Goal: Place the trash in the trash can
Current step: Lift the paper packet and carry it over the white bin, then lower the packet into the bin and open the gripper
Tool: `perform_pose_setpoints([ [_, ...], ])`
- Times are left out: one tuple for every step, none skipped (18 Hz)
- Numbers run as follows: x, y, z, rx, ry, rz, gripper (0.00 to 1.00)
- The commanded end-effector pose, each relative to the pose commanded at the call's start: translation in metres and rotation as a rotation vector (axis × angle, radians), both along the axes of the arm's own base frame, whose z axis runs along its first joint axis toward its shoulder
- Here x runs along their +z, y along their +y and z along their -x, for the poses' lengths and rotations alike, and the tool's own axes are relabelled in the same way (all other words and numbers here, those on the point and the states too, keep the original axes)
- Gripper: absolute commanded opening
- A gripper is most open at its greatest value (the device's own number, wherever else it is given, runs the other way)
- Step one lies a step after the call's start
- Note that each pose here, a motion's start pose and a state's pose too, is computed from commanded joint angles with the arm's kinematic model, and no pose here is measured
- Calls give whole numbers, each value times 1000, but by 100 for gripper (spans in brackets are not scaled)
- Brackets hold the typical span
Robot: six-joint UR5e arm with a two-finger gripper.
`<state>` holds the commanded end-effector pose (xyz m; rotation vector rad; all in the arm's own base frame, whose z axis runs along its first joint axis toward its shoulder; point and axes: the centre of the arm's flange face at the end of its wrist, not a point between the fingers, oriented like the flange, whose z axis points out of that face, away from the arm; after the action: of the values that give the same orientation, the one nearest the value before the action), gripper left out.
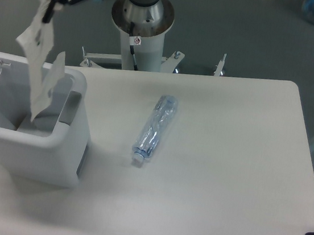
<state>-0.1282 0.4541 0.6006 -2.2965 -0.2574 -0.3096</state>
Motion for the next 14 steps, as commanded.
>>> perform_pose_setpoints([
  [-6, 1, -3, -11, -3, 8, 0],
  [-8, 2, -5, -15, -6, 11, 0],
  [-10, 4, -5, -20, -9, 14, 0],
  [-11, 5, -7, -27, -11, 15, 0],
  [-14, 7, -11, -41, -10, 20, 0],
  [-18, 9, -15, -61, -3, 22, 0],
  [-22, 11, -16, -74, 1, 26, 0],
  [-24, 12, -16, -76, -2, 29, 0],
  [-28, 16, -16, -82, -8, 36, 0],
  [-31, 19, -17, -89, -12, 42, 0],
  [-34, 20, -17, -89, -15, 47, 0],
  [-40, 22, -15, -91, -20, 57, 0],
  [-44, 25, -15, -94, -24, 65, 0],
  [-48, 29, -13, -94, -28, 71, 0],
])
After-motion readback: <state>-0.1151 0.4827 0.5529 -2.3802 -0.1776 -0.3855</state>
